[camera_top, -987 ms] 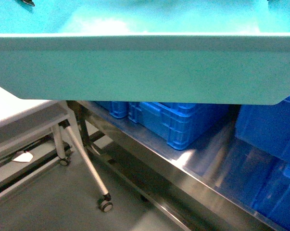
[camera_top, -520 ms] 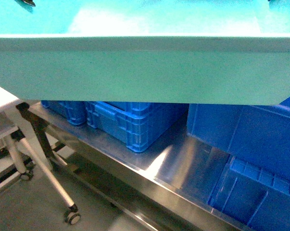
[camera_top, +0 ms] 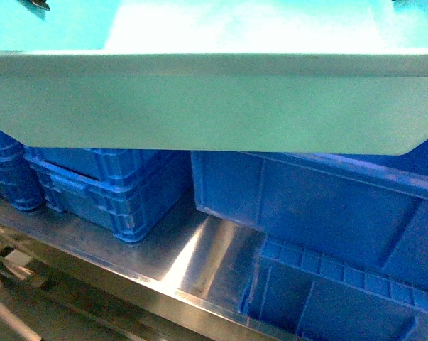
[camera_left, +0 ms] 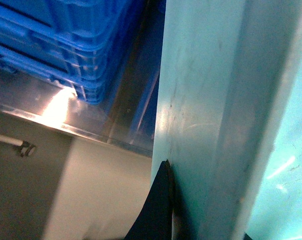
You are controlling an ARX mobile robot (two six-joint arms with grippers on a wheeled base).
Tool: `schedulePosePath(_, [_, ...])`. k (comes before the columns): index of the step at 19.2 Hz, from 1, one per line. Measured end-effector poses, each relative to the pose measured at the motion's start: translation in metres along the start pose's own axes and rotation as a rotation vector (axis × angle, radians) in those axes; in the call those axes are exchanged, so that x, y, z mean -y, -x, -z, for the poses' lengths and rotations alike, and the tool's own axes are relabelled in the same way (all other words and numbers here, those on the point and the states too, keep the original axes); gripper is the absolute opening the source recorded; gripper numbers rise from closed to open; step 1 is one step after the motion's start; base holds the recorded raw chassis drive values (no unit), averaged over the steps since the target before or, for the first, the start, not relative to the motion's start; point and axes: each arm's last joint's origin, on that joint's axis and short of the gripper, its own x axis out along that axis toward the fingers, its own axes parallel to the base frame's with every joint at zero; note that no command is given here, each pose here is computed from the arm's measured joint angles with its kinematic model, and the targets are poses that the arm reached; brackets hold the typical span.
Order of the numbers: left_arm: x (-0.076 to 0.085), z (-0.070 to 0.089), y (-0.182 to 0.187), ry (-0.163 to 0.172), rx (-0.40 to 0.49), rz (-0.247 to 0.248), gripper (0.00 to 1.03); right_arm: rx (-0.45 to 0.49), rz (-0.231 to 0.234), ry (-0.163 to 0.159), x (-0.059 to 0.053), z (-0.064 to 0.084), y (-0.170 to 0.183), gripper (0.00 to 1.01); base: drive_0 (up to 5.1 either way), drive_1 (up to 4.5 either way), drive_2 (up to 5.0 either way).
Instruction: Stack blue boxes stably on right
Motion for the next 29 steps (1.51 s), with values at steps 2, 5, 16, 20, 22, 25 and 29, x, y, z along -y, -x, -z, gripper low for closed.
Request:
schedulePosePath(2, [0.0001, -0.0001, 0.0000, -0.001, 0.001, 0.000, 0.02, -0.001, 0.001, 0.000, 0.0003, 0.0000, 0.0000, 0.02, 3.0, -5.54, -2.4])
schedulePosePath(5, [0.0000, 0.0000, 0.0000, 0.000, 0.000, 0.000, 0.02, -0.001, 0.001, 0.000, 0.0003, 0.0000, 0.0000, 0.02, 1.4, -4.10, -2.0])
schedulePosePath(16, [0.0034, 0.0001, 0.0017, -0.007, 0.006, 0.014, 0.02, 0.011, 0.005, -0.006, 0.0031, -0.0016, 0.0054, 0.02, -1.2, 0.02, -2.3])
schedulePosePath(20, [0.0033, 0.0005, 0.0017, -0.007, 0.002, 0.011, 0.02, 0.004, 0.007, -0.005, 0.0028, -0.0011, 0.0021, 0.02, 0.1, 4.44, -4.2])
schedulePosePath(22, [0.0033, 0.0006, 0.0017, -0.006, 0.001, 0.011, 0.02, 0.003, 0.007, -0.005, 0.0028, -0.0010, 0.0021, 0.02, -0.1, 4.27, -4.4])
schedulePosePath(25, [0.0031, 0.0007, 0.0010, -0.006, -0.002, 0.011, 0.02, 0.001, 0.007, -0.005, 0.0028, -0.0008, 0.0016, 0.02, 0.0, 4.27, -4.4])
schedulePosePath(29, [0.0032, 0.0003, 0.0010, -0.006, 0.003, 0.009, 0.02, 0.004, 0.006, -0.005, 0.0027, -0.0011, 0.0016, 0.02, 0.0, 3.66, -3.7])
